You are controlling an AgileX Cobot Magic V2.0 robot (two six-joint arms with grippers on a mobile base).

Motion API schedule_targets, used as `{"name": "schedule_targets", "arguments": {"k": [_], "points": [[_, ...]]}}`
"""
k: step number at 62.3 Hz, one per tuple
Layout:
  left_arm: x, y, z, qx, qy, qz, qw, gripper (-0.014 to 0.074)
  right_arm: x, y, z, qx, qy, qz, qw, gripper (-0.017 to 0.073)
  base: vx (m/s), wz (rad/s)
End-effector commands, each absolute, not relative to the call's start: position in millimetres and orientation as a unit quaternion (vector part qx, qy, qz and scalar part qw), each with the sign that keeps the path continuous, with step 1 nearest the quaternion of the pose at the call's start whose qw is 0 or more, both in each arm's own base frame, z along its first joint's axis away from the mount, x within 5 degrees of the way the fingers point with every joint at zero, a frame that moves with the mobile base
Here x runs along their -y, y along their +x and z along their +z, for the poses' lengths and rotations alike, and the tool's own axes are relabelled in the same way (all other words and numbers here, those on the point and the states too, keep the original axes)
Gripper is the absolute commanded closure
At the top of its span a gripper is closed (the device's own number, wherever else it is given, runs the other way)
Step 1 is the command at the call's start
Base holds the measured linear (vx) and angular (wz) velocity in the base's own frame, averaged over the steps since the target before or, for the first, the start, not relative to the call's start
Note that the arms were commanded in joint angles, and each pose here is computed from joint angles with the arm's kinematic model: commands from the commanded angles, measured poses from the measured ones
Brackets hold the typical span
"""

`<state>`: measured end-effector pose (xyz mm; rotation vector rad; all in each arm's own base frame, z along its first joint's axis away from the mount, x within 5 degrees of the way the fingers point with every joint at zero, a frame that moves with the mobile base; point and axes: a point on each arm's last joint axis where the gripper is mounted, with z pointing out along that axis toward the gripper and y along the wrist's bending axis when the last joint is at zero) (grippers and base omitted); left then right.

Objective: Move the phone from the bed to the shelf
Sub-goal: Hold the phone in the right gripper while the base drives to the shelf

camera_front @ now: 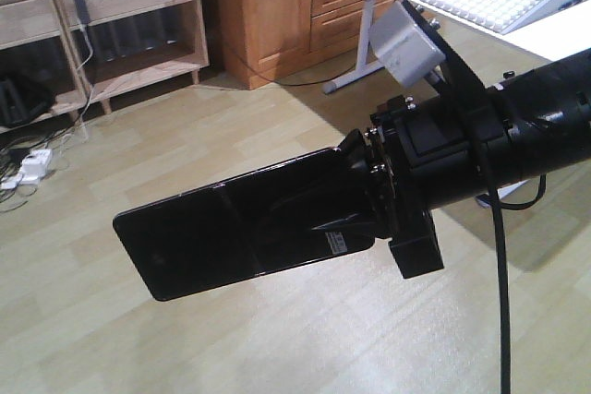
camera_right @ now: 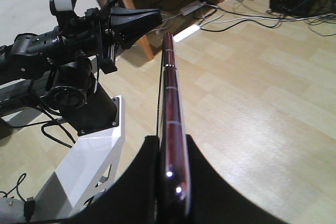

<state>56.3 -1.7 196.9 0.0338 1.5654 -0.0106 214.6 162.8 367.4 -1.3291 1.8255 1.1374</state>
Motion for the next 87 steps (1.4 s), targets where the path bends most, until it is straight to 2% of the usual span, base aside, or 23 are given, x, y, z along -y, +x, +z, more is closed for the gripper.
{"name": "schedule_targets", "arguments": {"k": [1,87], "points": [[1.3,54.3,212.2,-0.667,0.007,-0.011,0.745,0.0592,-162.0,202.3,389.5,-0.655,-0.502,0.466,0.318,0.0562,0.50,-0.17],[1.3,54.3,212.2,-0.667,0.007,-0.011,0.745,0.0592,-162.0,202.3,389.5,-0.655,-0.502,0.466,0.318,0.0562,0.50,-0.02]]}}
